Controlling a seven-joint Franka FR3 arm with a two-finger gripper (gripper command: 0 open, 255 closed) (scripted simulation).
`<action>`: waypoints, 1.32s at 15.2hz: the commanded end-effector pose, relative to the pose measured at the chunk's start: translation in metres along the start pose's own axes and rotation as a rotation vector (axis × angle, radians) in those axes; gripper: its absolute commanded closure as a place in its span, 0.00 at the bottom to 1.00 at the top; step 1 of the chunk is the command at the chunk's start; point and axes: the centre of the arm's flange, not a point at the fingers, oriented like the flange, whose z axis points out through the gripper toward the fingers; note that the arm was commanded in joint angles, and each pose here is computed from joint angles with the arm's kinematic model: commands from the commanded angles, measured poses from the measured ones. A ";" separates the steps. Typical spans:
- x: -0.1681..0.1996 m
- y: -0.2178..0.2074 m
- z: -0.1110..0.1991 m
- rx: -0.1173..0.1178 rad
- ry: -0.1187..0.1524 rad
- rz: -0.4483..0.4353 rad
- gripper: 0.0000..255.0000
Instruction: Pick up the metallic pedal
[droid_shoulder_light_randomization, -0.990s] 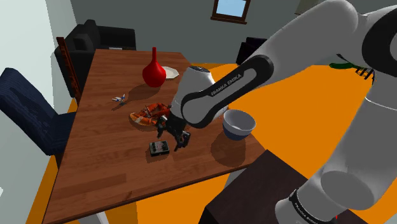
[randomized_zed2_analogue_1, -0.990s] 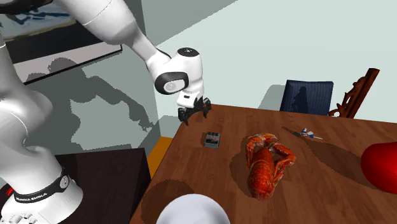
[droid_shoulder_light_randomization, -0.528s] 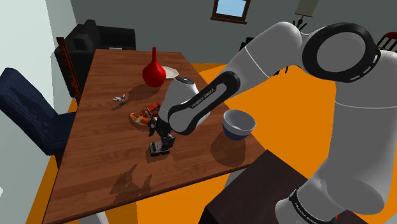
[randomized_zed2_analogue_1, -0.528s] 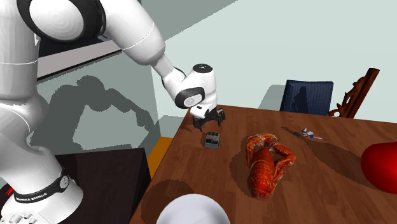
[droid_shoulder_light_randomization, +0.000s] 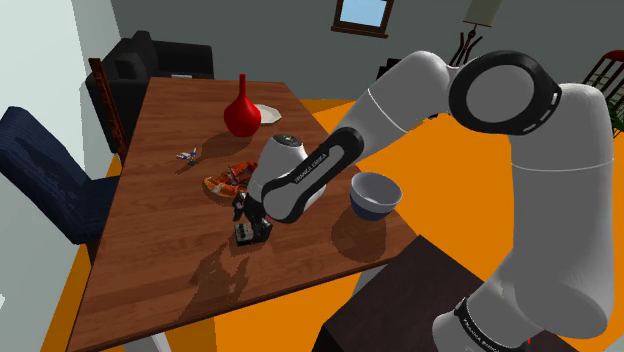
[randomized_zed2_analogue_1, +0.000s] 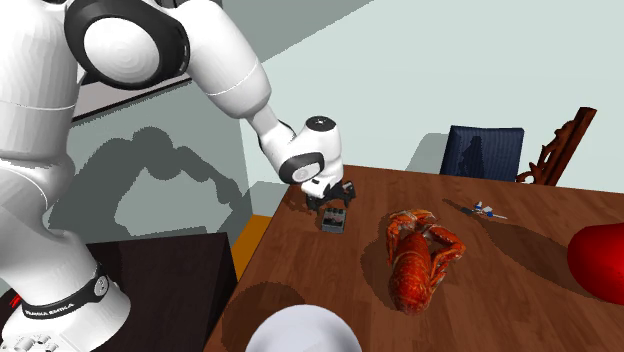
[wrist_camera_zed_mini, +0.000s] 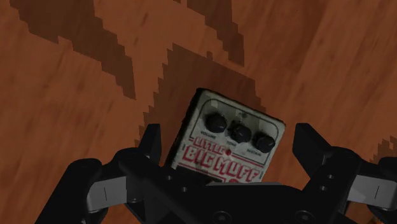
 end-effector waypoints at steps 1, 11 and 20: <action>0.000 0.000 0.002 0.000 0.000 0.000 0.00; 0.000 0.000 0.002 0.000 0.000 0.000 1.00; -0.011 -0.008 -0.044 0.000 0.000 0.000 1.00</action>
